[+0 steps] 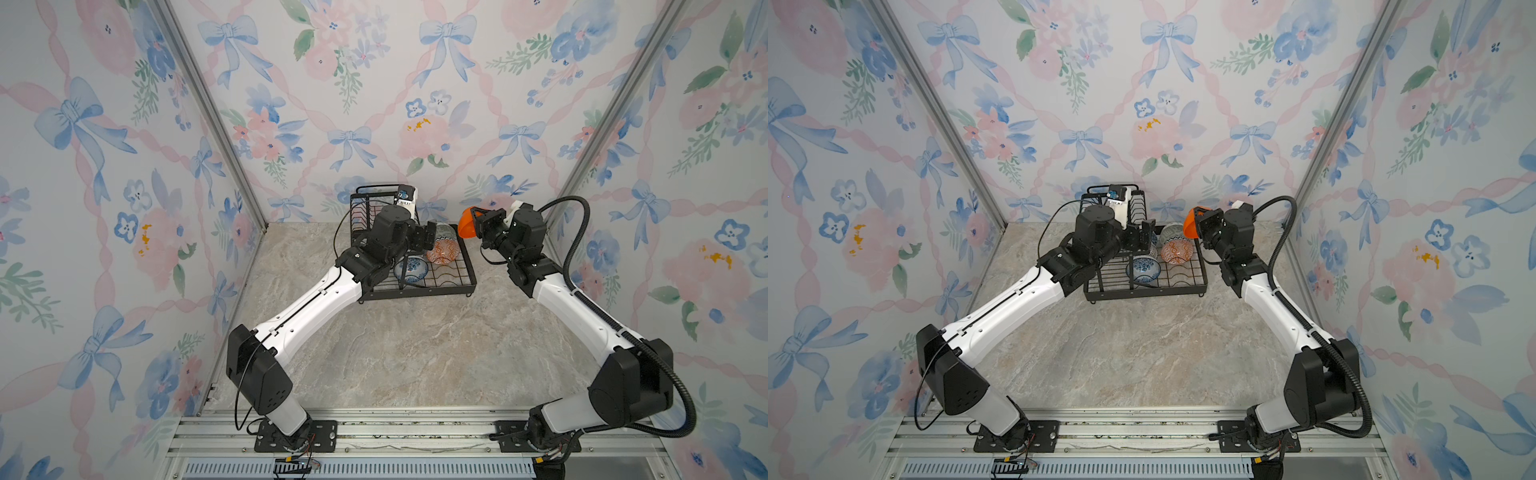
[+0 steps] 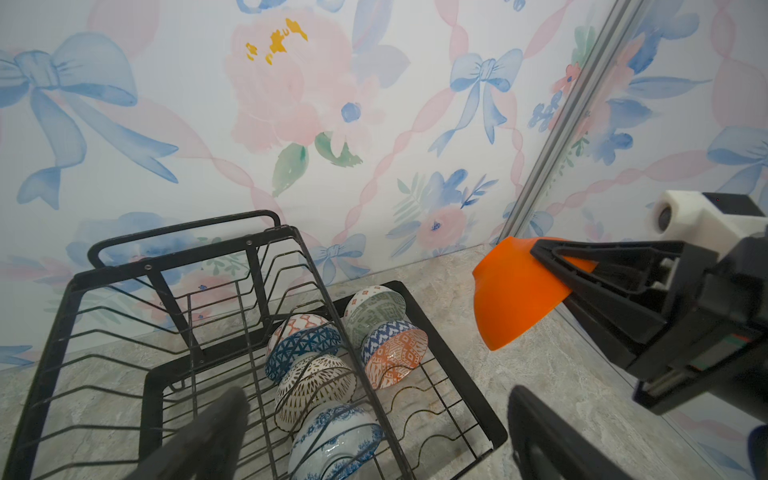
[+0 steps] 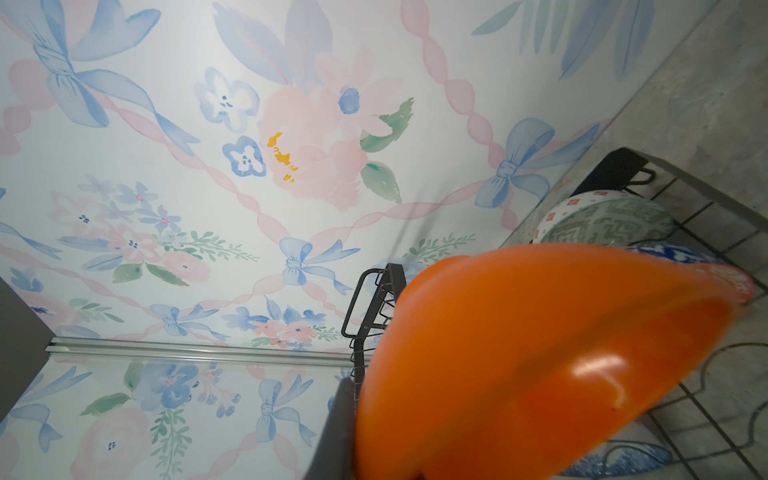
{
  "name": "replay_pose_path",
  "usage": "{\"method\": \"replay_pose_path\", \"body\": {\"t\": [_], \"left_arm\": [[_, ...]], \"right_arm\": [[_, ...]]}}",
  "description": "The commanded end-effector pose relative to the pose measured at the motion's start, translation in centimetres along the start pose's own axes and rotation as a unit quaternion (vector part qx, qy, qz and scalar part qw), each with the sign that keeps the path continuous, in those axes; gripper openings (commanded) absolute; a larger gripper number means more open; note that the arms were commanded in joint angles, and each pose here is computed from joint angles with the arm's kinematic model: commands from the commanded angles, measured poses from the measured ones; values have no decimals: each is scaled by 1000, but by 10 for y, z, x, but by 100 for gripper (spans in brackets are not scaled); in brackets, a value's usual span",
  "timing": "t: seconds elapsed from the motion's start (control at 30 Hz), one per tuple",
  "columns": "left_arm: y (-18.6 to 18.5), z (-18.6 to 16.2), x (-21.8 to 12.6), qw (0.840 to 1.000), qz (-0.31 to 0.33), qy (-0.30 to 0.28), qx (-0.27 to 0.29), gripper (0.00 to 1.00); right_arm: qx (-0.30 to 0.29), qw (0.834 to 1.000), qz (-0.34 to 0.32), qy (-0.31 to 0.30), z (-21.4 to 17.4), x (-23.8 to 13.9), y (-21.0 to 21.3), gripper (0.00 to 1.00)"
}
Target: Load the bowls into the dish rack
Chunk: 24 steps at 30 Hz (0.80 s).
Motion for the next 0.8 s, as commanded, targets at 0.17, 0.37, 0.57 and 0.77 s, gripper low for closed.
{"method": "replay_pose_path", "body": {"t": [0.17, 0.37, 0.57, 0.77], "left_arm": [[-10, -32, 2, 996, -42, 69, 35, 98], [-9, -46, 8, 993, -44, 87, 67, 98], [-17, -62, 14, 987, -65, 107, 101, 98], [-17, -68, 17, 986, -60, 112, 108, 98]], "right_arm": [[-32, 999, 1, 8, -16, 9, -20, 0], [-22, 999, -23, 43, -38, 25, -48, 0], [-12, 998, -34, 54, -55, 35, -65, 0], [-10, 997, -44, 65, -71, 38, -76, 0]]}}
Point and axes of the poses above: each gripper's point midway between its finger pads, its own x axis out along the fingers, its own y axis along the line the jaws close on, z = x × y, the point moved 1 cm from there along -x, back along the fingers, and after that the axes turned 15 degrees about -x, right-handed, at the moved point
